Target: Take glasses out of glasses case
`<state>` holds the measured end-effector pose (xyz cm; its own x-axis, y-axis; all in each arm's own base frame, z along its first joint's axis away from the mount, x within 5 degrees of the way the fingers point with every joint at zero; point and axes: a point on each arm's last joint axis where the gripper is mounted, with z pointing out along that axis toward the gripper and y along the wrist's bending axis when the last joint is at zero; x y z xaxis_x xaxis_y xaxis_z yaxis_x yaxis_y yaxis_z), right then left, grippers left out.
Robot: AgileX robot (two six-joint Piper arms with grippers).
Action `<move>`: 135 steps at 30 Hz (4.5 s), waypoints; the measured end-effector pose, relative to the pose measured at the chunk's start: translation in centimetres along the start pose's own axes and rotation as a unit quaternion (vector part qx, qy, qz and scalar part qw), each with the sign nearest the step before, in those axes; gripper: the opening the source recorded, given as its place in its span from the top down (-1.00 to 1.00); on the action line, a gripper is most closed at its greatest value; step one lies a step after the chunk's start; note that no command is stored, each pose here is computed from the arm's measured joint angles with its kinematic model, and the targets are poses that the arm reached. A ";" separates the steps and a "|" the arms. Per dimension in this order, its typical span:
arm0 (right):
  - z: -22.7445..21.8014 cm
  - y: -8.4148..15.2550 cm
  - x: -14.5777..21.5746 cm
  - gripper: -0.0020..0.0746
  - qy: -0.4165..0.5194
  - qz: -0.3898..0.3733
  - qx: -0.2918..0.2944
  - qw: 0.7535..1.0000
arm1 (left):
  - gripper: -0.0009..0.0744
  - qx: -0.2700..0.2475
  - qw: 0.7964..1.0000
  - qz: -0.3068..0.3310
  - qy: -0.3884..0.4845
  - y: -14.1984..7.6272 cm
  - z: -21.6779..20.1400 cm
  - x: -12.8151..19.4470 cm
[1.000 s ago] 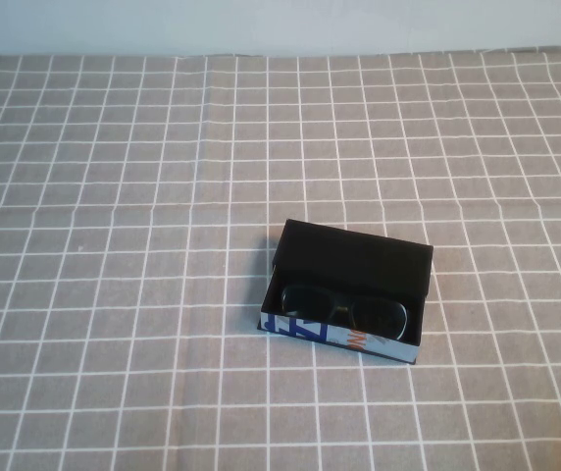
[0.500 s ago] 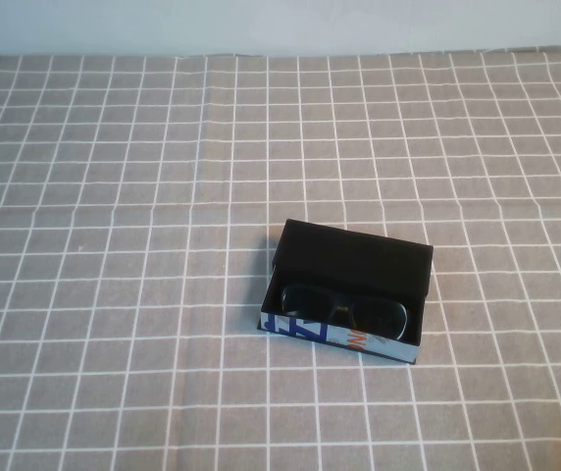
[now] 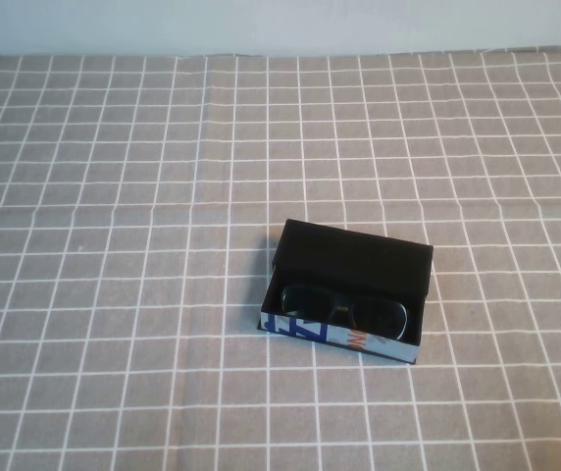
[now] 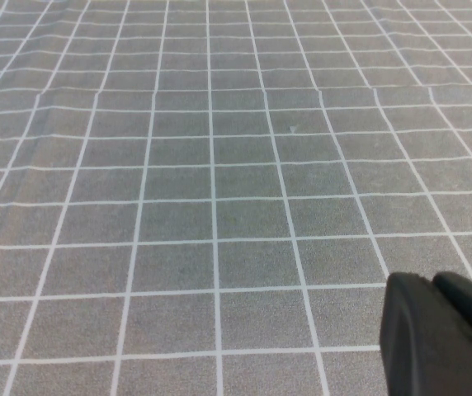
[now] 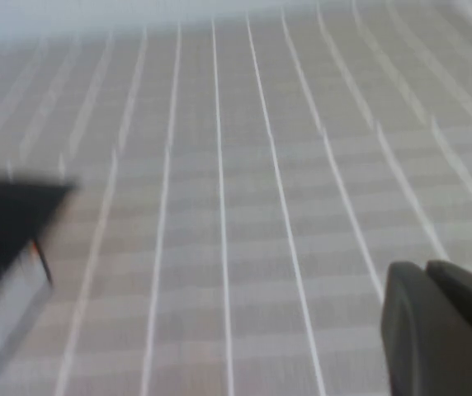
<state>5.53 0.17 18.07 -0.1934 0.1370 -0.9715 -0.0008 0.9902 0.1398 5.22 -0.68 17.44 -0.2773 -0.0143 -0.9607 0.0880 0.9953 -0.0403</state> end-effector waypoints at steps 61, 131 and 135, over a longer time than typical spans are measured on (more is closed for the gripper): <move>14.2 11.5 -14.6 0.99 0.401 -0.204 -0.249 0.858 | 0.99 0.000 1.000 0.000 0.000 0.0 0.0 0.0; 27.8 23.1 -9.3 0.44 0.460 -0.376 -0.390 0.704 | 0.99 0.000 1.000 0.000 0.000 0.0 0.0 0.0; 28.5 23.1 -8.1 0.19 0.469 -0.373 -0.388 0.700 | 0.99 0.000 1.000 0.000 0.000 0.0 0.0 0.0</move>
<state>35.03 22.76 23.70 -0.4139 -0.8494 -0.3273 -0.9076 0.4130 0.0759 5.22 -0.68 17.44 -0.2773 -0.0143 -0.9607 0.0880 0.9953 -0.0403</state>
